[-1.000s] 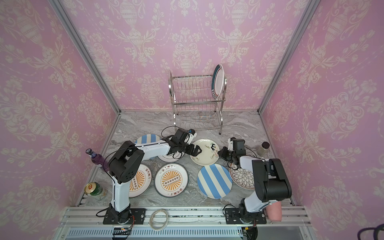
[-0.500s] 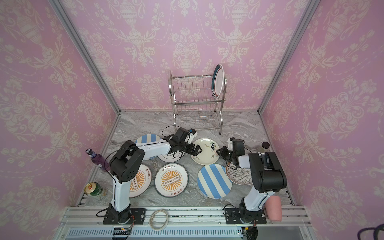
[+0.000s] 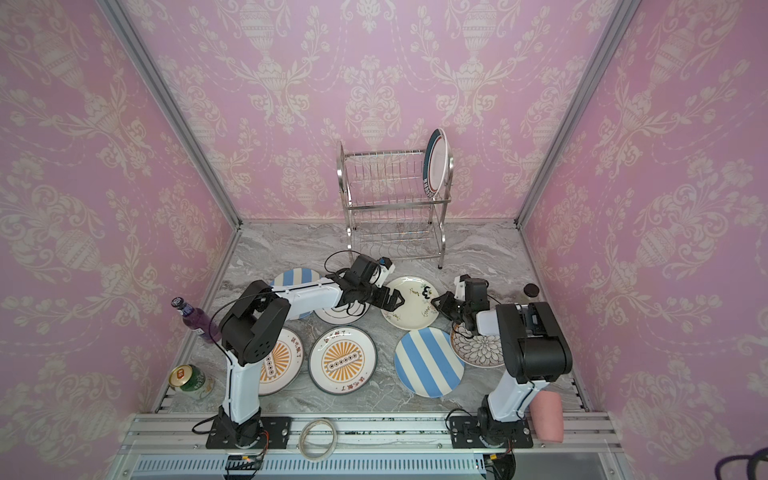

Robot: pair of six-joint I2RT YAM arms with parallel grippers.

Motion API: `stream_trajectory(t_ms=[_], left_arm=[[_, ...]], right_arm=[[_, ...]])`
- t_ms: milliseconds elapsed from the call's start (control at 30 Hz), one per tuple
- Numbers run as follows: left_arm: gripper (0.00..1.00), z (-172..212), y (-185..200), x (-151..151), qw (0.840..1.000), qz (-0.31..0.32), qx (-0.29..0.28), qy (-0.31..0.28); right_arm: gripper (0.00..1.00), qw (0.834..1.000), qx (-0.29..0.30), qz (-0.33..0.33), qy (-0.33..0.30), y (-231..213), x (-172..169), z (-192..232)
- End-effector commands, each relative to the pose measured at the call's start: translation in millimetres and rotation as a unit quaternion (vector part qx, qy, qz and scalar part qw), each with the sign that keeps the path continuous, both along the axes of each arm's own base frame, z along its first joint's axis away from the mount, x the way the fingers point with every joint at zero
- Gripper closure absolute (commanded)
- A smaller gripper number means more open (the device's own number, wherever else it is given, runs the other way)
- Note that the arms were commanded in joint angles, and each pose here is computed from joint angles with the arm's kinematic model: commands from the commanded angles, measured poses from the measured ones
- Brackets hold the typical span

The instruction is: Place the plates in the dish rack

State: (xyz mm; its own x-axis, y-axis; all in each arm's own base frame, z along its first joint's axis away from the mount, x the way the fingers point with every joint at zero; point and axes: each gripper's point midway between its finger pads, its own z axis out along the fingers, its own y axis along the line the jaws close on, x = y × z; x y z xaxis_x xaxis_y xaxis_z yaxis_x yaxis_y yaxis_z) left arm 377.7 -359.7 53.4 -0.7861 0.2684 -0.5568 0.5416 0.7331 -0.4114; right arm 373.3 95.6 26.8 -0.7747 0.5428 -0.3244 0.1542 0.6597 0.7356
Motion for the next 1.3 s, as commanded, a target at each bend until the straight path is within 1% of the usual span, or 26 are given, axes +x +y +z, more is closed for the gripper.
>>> stream_trajectory(t_ms=[0, 167, 467, 600, 767, 1000, 1133, 1267], left_arm=[[0.01, 14, -21, -8, 0.999, -0.039, -0.029, -0.004], [0.01, 14, -21, -9, 0.999, -0.04, -0.031, -0.003], [0.01, 15, -20, -10, 0.999, -0.04, -0.032, -0.005], [0.01, 17, -21, -10, 0.998, -0.041, -0.036, -0.006], [0.01, 20, -24, -11, 0.998, -0.043, -0.044, -0.006], [0.01, 18, -25, -14, 0.998, -0.047, -0.043, -0.003], [0.01, 18, -25, -14, 0.998, -0.047, -0.044, -0.004], [0.01, 18, -25, -14, 0.998, -0.046, -0.044, -0.006]], right_arm=[[0.79, 1.0, 0.009, 0.03, 0.0, 11, -4, 9], [0.79, 0.999, -0.019, 0.032, 0.004, 6, -11, 13], [0.8, 0.999, 0.003, 0.032, -0.005, 11, -7, 13], [0.79, 0.999, 0.002, 0.032, -0.006, 11, -6, 14], [0.74, 0.999, -0.017, 0.033, 0.001, 7, -12, 16], [0.7, 0.999, -0.024, 0.033, 0.002, 6, -14, 21], [0.68, 0.999, -0.025, 0.039, 0.002, 10, -13, 22], [0.63, 0.998, -0.032, 0.053, 0.006, 16, -13, 24]])
